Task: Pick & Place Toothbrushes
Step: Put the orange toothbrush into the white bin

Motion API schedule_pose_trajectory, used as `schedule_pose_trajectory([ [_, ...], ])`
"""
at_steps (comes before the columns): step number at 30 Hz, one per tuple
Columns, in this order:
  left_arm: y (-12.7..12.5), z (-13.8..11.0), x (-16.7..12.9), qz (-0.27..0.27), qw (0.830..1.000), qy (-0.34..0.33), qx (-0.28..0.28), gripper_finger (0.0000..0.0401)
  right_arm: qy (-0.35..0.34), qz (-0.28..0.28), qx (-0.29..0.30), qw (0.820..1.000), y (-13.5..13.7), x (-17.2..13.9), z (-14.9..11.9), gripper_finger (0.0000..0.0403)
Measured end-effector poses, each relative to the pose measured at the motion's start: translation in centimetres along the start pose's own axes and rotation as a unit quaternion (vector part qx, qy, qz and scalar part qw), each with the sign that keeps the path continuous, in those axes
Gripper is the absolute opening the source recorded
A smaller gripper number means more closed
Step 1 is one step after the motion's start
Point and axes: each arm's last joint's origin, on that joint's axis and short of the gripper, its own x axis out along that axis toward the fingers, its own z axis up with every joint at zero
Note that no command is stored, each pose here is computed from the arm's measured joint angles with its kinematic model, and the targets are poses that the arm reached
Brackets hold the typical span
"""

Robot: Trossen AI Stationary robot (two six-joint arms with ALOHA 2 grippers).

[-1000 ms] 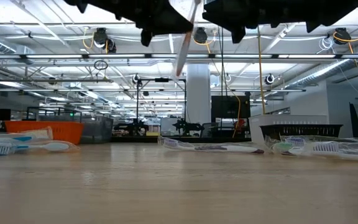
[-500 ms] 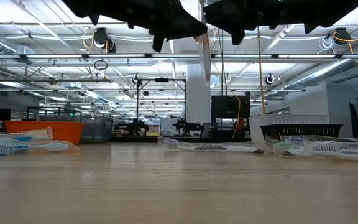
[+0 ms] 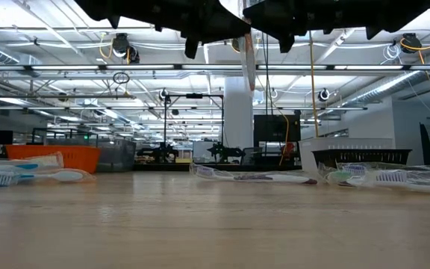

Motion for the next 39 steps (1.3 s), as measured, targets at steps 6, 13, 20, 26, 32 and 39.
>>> schedule_pose_trajectory([
  [6, 0.0, 0.0, 0.0, 0.000, 1.000, -0.001, -0.002, 0.0000, -0.002, 0.013, -0.006, 1.000, 0.1, 0.3, -0.2, 0.0012],
  [13, 0.0, -0.1, 0.0, 0.002, 1.000, 0.006, 0.008, 0.0020, 0.005, 0.012, -0.010, 1.000, 0.1, 0.3, -0.4, 0.0006],
  [20, 0.2, -0.3, 0.0, 0.037, 0.999, 0.013, 0.031, 0.0086, 0.011, 0.010, -0.015, 1.000, 0.0, 0.3, -0.5, 0.0005],
  [26, 0.3, -0.7, 0.0, 0.041, 0.998, 0.035, 0.033, 0.0154, 0.026, -0.001, -0.017, 1.000, -0.5, -0.3, -0.1, 0.0005],
  [32, 0.3, -0.8, -0.1, 0.042, 0.998, 0.040, 0.023, 0.0186, 0.054, -0.066, -0.043, 0.995, -1.2, -2.6, 1.1, 0.0005],
  [39, 0.3, -0.8, -0.1, 0.043, 0.998, 0.040, 0.003, 0.0188, 0.114, -0.186, -0.106, 0.970, -1.8, -5.3, 1.7, 0.0005],
])
